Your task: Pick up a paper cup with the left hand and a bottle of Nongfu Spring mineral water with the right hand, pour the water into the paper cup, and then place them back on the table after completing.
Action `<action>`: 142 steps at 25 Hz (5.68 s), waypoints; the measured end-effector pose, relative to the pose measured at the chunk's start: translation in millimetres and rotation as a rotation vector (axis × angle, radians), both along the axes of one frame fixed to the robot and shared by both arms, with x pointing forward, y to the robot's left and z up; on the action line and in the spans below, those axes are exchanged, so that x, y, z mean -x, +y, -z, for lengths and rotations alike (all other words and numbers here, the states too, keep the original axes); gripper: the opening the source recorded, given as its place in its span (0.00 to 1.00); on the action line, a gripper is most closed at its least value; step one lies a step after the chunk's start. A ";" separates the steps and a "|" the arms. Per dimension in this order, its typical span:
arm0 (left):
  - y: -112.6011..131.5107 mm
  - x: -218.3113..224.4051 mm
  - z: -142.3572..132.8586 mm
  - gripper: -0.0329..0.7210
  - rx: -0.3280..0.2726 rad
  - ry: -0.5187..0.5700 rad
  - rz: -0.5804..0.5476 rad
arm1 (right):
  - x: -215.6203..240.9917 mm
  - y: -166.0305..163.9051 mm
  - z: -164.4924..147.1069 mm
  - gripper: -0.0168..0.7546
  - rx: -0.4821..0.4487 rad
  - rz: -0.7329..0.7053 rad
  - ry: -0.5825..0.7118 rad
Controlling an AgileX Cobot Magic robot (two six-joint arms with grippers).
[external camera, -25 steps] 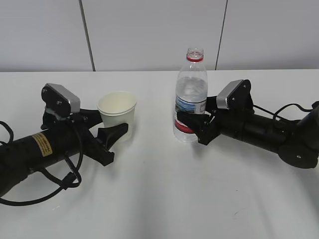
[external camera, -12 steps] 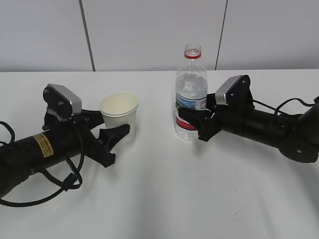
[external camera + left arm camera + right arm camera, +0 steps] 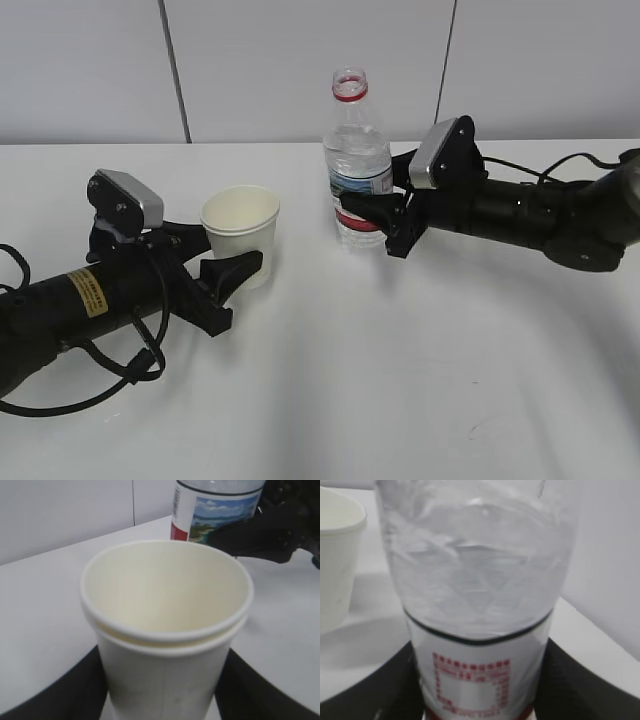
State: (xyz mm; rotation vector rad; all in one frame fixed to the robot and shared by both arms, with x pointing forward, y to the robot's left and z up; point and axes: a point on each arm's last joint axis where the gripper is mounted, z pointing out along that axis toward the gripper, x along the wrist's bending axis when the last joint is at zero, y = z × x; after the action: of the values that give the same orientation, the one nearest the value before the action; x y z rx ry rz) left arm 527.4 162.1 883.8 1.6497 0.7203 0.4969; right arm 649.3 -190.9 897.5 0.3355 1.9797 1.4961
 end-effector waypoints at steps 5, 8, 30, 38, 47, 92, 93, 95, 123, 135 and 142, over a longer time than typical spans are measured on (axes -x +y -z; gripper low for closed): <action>-0.5 0.4 -3.3 0.57 0.004 -0.008 0.008 | -16.9 3.6 -16.1 0.55 0.084 -0.043 -0.083; -0.7 0.5 -5.5 0.57 0.006 -0.014 0.010 | -24.7 5.3 -24.9 0.55 0.133 -0.070 -0.133; -1.6 1.5 -5.7 0.56 0.003 -0.015 0.026 | -54.1 37.2 -74.7 0.55 0.471 -0.200 -0.529; -1.6 1.5 -5.7 0.56 0.003 -0.015 0.026 | -60.1 37.6 -86.7 0.55 0.535 -0.199 -0.646; -1.7 1.6 -5.6 0.56 0.003 -0.015 0.027 | -61.5 37.8 -90.2 0.55 0.609 -0.216 -0.757; -4.6 5.2 -4.9 0.56 0.000 -0.005 0.078 | -65.3 36.6 -98.4 0.55 0.761 -0.173 -1.043; -4.6 5.2 -4.9 0.56 0.000 -0.005 0.078 | -65.3 36.6 -98.4 0.55 0.762 -0.173 -1.044; -4.6 5.2 -4.8 0.56 -0.001 -0.004 0.078 | -65.4 36.6 -98.5 0.55 0.762 -0.172 -1.046; -5.8 6.9 -5.5 0.56 -0.011 -0.007 0.103 | -66.5 35.9 -99.9 0.55 0.771 -0.151 -1.061; -5.7 7.1 -5.9 0.56 -0.013 -0.007 0.103 | -66.9 35.6 -100.3 0.55 0.777 -0.145 -1.069; -5.6 7.1 -5.7 0.56 -0.015 -0.005 0.102 | -67.0 35.5 -100.5 0.55 0.775 -0.142 -1.068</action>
State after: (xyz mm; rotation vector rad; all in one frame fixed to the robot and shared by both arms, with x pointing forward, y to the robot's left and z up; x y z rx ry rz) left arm 520.3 156.5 889.5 1.6896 0.6262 0.4345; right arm 716.3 -155.4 998.0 -0.7865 1.4870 0.5973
